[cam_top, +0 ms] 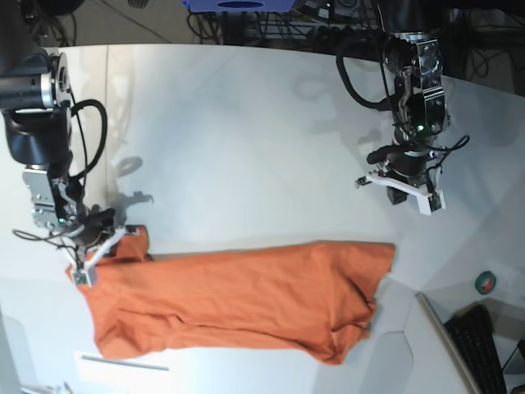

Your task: Layout the t-shirt on the table in an organized manner, then fold the t-shirt properly

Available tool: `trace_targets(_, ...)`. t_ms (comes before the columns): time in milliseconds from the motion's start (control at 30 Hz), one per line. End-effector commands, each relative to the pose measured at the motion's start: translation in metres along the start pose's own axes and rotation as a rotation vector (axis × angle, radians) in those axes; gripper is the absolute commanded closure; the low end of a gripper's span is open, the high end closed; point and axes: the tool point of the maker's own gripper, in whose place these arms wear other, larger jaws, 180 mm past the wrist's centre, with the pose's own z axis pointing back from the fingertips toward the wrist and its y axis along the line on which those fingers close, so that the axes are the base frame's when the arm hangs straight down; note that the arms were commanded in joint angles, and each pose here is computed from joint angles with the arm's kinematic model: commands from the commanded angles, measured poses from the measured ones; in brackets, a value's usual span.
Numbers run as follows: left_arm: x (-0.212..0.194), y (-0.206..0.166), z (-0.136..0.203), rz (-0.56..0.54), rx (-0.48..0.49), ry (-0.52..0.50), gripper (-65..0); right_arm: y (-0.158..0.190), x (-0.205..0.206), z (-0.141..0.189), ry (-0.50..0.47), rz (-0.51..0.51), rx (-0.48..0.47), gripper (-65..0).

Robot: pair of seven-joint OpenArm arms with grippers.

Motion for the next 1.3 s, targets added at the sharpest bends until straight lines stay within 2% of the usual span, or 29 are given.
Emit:
trace_targets(0, 0.018, 0.014, 0.002, 0.017, 0.015, -0.052, 0.0, -0.007, 0.018, 0.002, -0.041, 0.005, -0.009, 0.0)
trace_targets(100, 0.017, 0.026, 0.007, 0.103, -0.001, -0.045, 0.0, -0.005, 0.022, 0.002, -0.051, 0.008, -0.007, 0.0)
trace_targets(300, 0.016, 0.038, 0.009, 0.097, 0.008, -0.037, 0.0, 0.002, 0.029, -0.001, -0.059, 0.005, 0.004, 0.0)
trace_targets(533, 0.021, 0.036, 0.008, 0.098, 0.004, -0.046, 0.0, 0.022, 0.007, -0.013, 0.018, -0.041, 0.033, 0.0)
trace_targets(667, 0.021, 0.037, 0.008, 0.097, 0.005, -0.045, 0.0, 0.023, -0.033, -0.009, 0.080, -0.049, 0.037, 0.0)
trace_targets(767, 0.024, 0.044, 0.009, 0.076, 0.015, -0.047, 0.0, 0.025, -0.080, -0.002, 0.164, -0.057, 0.038, 0.0)
trace_targets(933, 0.028, 0.044, 0.008, 0.073, 0.014, -0.055, 0.0, 0.035, -0.139, 0.028, 0.230, -0.014, 0.059, 0.0)
trace_targets(1267, 0.032, 0.041, 0.006, 0.073, 0.008, -0.063, 0.0, 0.033, -0.196, 0.097, 0.302, 0.102, 0.069, 0.0)
